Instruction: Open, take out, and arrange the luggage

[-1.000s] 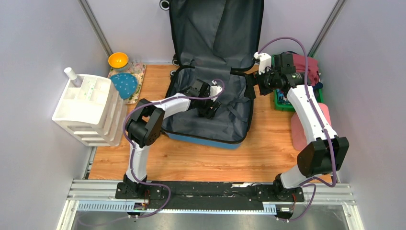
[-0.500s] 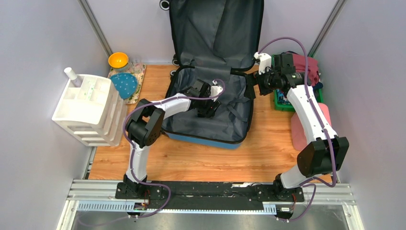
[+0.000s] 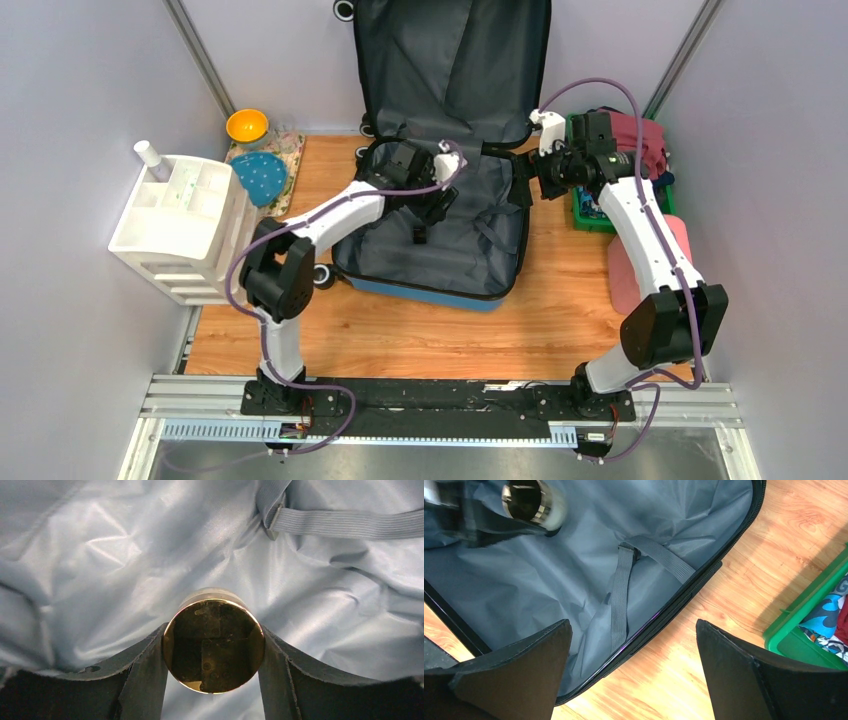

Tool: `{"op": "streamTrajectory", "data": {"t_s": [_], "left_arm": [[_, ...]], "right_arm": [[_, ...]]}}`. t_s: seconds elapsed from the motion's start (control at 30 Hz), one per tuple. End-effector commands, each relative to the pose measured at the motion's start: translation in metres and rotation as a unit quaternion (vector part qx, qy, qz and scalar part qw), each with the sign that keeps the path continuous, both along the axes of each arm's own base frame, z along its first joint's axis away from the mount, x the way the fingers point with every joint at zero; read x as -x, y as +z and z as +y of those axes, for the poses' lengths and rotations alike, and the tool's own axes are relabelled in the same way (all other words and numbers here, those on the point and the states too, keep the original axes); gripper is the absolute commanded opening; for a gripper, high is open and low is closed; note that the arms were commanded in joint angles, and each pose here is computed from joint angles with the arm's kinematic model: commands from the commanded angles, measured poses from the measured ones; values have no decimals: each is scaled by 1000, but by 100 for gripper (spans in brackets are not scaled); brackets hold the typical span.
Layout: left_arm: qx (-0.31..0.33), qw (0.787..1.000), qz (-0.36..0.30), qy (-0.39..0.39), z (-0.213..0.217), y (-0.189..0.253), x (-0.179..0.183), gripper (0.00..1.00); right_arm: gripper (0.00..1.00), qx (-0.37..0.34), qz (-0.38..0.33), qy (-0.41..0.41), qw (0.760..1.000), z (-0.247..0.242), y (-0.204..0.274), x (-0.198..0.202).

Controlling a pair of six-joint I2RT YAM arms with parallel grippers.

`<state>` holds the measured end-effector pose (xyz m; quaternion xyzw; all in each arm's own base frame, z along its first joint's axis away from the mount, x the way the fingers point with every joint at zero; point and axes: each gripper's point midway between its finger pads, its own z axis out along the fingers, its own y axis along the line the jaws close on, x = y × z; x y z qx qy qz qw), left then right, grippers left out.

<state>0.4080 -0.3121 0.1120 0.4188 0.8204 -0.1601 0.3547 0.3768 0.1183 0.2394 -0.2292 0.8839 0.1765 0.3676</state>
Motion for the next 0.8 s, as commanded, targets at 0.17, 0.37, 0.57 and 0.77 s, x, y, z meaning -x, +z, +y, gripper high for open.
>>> {"op": "streamTrajectory", "data": {"t_s": [0.17,0.37,0.57,0.77], "left_arm": [[40,995,-29,84,108,126,26,7],[21,987,-59,147,210,159,78,7],[-22,959,-76,271,303,174,110,7],[-19,904,-64,422,393,186,130,5]], "right_arm": [[97,-31,-16,10,999,12,12,-13],[97,-30,-14,24,999,22,10,-10],[97,-27,-10,43,999,35,6,-7],[97,-28,-8,60,998,51,3,-7]]}}
